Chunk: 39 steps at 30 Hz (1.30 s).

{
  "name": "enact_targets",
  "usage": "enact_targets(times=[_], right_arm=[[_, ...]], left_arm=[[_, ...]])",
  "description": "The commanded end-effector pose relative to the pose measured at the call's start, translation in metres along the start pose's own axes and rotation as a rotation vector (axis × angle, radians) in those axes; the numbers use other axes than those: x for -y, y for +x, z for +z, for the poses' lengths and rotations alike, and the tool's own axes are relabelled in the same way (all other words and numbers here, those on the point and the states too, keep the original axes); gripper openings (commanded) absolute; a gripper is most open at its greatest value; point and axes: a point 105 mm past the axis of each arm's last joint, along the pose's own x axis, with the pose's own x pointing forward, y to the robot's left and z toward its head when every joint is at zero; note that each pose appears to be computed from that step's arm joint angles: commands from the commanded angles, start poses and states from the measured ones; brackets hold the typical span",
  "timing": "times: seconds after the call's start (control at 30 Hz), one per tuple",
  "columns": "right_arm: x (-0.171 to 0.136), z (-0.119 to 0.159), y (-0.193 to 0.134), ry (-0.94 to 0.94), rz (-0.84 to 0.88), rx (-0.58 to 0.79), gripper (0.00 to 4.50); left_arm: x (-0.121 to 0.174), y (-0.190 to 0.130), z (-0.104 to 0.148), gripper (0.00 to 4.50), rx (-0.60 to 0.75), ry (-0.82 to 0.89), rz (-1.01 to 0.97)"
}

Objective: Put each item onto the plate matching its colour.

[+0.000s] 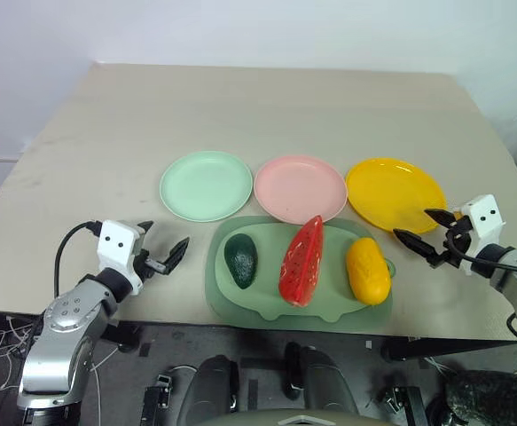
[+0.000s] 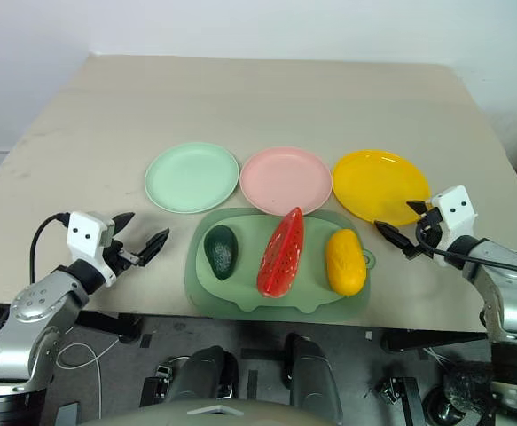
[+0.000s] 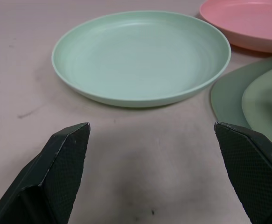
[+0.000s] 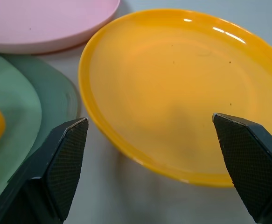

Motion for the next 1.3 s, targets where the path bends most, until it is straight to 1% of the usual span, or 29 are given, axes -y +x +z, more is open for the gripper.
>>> enact_targets(times=[0.03, 0.13, 0.27, 0.33, 0.4, 0.47, 0.53, 0.6, 0.73, 0.83, 0.97, 1.2, 1.3], right_arm=[[0.002, 0.016, -0.009, -0.031, -0.041, 0.053, 4.50], [-0.007, 0.017, -0.013, -0.026, -0.053, 0.061, 4.50], [-0.004, 0.026, -0.026, -0.054, -0.110, 0.056, 4.50], [-0.003, 0.036, -0.032, -0.038, -0.121, 0.063, 4.50], [-0.011, 0.055, -0.038, 0.034, -0.094, 0.106, 4.50], [-0.021, 0.071, -0.042, 0.089, -0.061, 0.146, 4.50], [-0.048, 0.089, -0.047, 0.165, 0.039, 0.183, 4.50], [-0.067, 0.094, -0.048, 0.197, 0.086, 0.171, 4.50], [-0.107, 0.078, -0.040, 0.209, 0.152, 0.045, 4.50], [-0.117, 0.070, -0.034, 0.232, 0.149, -0.003, 4.50], [-0.123, 0.055, -0.025, 0.207, 0.119, -0.101, 4.50], [-0.121, 0.033, -0.014, 0.197, 0.055, -0.217, 4.50], [-0.121, 0.023, -0.008, 0.161, 0.037, -0.264, 4.50]], left_arm=[[-0.007, 0.000, 0.008, 4.46, 0.026, 0.036, 0.002], [-0.013, -0.001, 0.003, 4.46, 0.012, 0.043, -0.013], [-0.021, 0.006, 0.004, 4.46, 0.007, 0.053, -0.021], [-0.023, 0.012, 0.004, 4.46, 0.011, 0.050, -0.027], [-0.022, 0.017, 0.003, 4.46, 0.009, 0.052, -0.042], [-0.021, 0.019, 0.003, 4.46, 0.014, 0.048, -0.055], [-0.013, 0.023, 0.005, 4.46, 0.036, 0.022, -0.087], [-0.010, 0.025, 0.006, 4.46, 0.045, 0.011, -0.103], [-0.010, 0.029, 0.008, 4.46, 0.052, 0.007, -0.106], [-0.010, 0.030, 0.010, 4.46, 0.058, 0.007, -0.107], [-0.009, 0.029, 0.012, 4.46, 0.066, 0.007, -0.110], [-0.009, 0.025, 0.014, 4.46, 0.074, 0.004, -0.101], [-0.009, 0.024, 0.015, 4.46, 0.075, 0.004, -0.095]])
